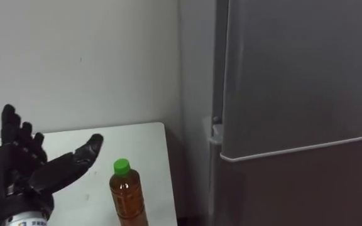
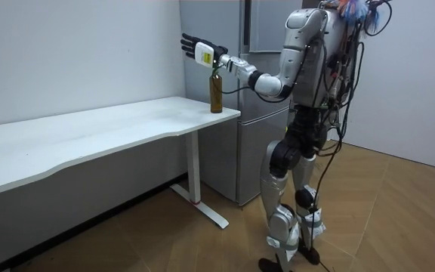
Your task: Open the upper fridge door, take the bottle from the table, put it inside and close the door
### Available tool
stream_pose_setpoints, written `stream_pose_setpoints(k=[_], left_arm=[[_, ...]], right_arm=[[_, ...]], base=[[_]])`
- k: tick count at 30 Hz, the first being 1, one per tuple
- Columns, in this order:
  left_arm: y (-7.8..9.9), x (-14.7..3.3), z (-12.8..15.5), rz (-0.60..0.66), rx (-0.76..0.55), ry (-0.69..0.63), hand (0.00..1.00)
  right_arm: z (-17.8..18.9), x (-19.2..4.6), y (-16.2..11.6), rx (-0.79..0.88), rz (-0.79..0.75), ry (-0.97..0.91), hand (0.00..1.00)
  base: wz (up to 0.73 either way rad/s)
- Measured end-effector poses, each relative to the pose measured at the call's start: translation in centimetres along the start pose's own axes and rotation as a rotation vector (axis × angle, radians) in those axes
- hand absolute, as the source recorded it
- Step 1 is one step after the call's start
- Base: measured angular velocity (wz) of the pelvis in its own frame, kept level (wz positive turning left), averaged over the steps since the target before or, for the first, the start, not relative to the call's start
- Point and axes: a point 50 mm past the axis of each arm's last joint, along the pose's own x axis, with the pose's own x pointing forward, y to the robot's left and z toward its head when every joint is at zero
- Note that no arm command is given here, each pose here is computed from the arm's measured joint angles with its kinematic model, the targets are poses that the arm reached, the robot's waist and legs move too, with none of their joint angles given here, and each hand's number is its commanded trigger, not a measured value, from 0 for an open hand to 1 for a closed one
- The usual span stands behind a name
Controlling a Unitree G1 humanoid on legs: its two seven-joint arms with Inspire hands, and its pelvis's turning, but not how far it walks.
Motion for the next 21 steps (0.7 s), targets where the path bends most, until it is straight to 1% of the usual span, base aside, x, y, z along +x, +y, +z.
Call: stream_pose_setpoints(k=[4, 8, 12, 16, 21], left_arm=[[-0.7, 0.0, -0.1, -0.058, -0.018, 0.003, 0.0], [-1.6, -0.2, -0.5, -0.129, -0.025, 0.037, 0.0], [-2.2, 0.0, -0.5, -0.171, -0.053, 0.048, 0.0], [-4.0, 0.9, 0.3, -0.26, -0.093, 0.019, 0.0], [-5.8, 0.3, 1.0, -0.374, -0.179, 0.012, 0.0]], right_arm=[[0.2, 0.0, 0.1, -0.005, 0.009, -0.003, 0.0], [0.2, 0.1, 0.1, -0.001, 0.011, 0.0, 0.0], [0.5, 0.2, 0.3, -0.004, 0.015, 0.005, 0.0], [0.6, 0.3, 0.4, -0.002, 0.022, 0.02, 0.0], [0.6, 0.3, 0.5, -0.007, 0.027, 0.021, 0.0]], base=[[-0.03], [-0.02], [0.02], [-0.04], [-0.05]])
